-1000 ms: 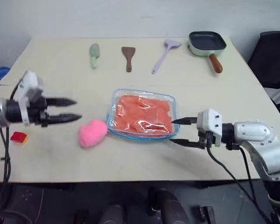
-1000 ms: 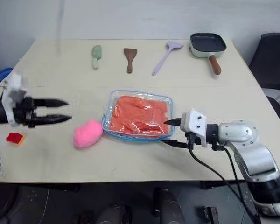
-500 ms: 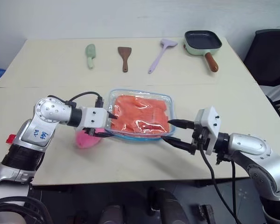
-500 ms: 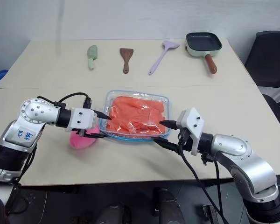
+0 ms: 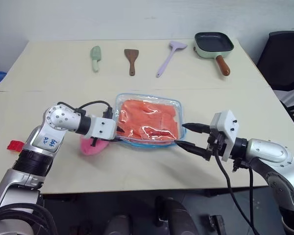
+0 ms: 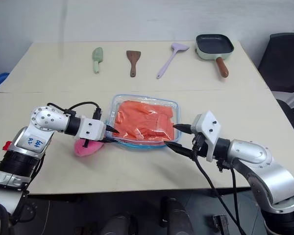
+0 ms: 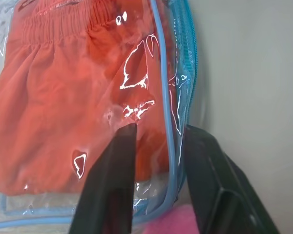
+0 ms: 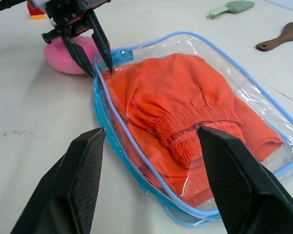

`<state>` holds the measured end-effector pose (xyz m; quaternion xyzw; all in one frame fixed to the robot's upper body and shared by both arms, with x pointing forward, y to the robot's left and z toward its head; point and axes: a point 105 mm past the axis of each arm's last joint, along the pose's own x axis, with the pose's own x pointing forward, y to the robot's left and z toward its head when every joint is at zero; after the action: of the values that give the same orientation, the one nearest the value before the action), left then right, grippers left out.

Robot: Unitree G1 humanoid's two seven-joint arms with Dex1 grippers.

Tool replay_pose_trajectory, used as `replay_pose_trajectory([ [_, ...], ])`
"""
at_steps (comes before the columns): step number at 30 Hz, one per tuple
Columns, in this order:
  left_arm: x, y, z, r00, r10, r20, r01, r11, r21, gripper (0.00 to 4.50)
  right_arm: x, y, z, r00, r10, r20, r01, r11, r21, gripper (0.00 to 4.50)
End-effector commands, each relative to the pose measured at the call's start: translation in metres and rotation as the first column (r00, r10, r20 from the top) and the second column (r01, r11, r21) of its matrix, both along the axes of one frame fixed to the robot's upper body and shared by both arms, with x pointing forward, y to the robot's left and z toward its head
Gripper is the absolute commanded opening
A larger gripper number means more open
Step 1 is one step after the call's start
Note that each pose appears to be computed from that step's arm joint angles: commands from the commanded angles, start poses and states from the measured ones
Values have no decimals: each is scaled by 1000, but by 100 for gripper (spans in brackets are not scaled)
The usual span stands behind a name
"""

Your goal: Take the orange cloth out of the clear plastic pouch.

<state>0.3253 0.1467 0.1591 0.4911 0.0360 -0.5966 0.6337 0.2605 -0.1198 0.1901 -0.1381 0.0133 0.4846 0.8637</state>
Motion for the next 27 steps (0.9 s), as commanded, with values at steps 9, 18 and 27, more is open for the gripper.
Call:
replay_pose_trajectory([
  [9, -4, -11, 26, 982, 26, -188, -71, 970, -235, 4, -2, 0, 12, 997, 36, 67, -34, 999, -35, 311],
  [18, 6, -30, 36, 921, 86, -381, -252, 876, -412, 4, -14, 5, 3, 994, 92, 58, -87, 993, -84, 311],
  [27, -11, -65, 20, 931, 24, -363, -179, 899, -399, 0, 7, 16, -31, 989, 71, 130, -37, 968, -248, 47],
])
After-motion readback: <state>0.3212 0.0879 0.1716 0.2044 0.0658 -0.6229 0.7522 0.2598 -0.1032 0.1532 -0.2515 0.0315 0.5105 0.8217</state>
